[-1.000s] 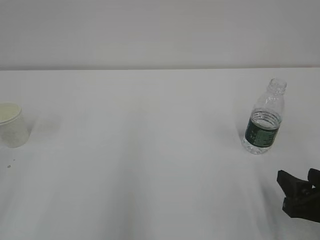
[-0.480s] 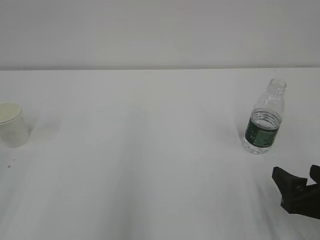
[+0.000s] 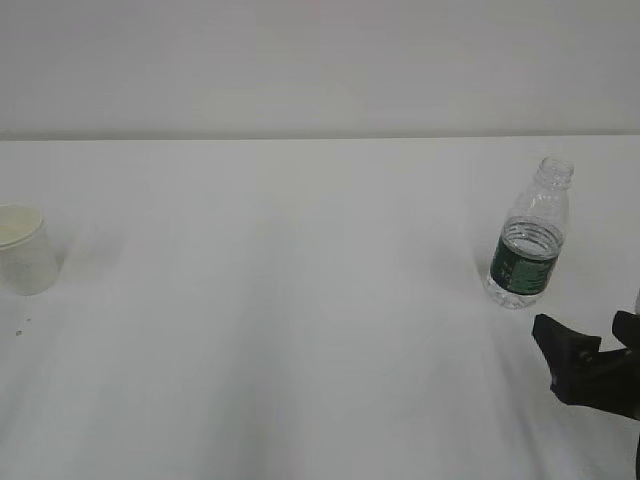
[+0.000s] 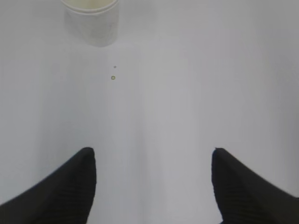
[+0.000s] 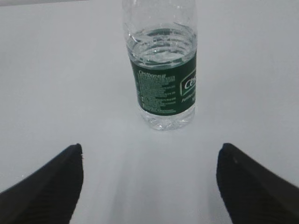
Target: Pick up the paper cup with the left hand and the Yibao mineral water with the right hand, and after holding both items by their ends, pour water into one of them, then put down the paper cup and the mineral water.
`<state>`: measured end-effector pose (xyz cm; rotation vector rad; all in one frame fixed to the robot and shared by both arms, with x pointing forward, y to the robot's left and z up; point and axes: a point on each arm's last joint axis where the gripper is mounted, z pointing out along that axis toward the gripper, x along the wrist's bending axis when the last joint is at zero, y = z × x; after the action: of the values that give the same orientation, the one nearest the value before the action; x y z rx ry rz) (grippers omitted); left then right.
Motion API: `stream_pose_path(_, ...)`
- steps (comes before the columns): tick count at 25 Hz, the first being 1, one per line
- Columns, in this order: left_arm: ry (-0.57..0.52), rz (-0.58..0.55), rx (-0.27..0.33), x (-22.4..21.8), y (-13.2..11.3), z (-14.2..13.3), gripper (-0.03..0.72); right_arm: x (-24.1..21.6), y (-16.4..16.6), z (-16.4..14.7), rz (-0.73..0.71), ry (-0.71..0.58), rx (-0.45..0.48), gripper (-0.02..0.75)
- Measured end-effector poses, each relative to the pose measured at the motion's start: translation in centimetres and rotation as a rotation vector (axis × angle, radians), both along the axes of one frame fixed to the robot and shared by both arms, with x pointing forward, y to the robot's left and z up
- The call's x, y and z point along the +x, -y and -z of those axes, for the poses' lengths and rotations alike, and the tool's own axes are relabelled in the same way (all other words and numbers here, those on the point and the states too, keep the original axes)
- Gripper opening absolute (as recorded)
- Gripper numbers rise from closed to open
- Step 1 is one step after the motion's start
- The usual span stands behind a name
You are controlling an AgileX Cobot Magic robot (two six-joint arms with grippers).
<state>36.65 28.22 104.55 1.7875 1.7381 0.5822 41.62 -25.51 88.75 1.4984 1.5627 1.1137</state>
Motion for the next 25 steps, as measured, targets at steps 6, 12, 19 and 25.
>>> stream_pose_path(6, -0.004, -0.003, -0.015, 1.4, 0.3, 0.5, 0.566, 0.5, -0.2, -0.2, 0.0, 0.016, 0.006, 0.675)
stream_pose_path(12, -0.003, -0.009, -0.03, 2.5, 0.5, 2.8, 0.565, 0.5, -0.2, -0.2, -0.006, 0.018, -0.008, 0.666)
stream_pose_path(19, 0.0, -0.029, -0.068, 1.8, 0.5, 5.3, 0.564, 0.5, -0.2, -0.2, -0.007, 0.018, -0.01, 0.652)
stream_pose_path(25, 0.079, -0.072, -0.145, 2.0, 0.7, 5.7, 0.564, 0.5, -0.2, -0.2, -0.007, 0.018, -0.012, 0.641)
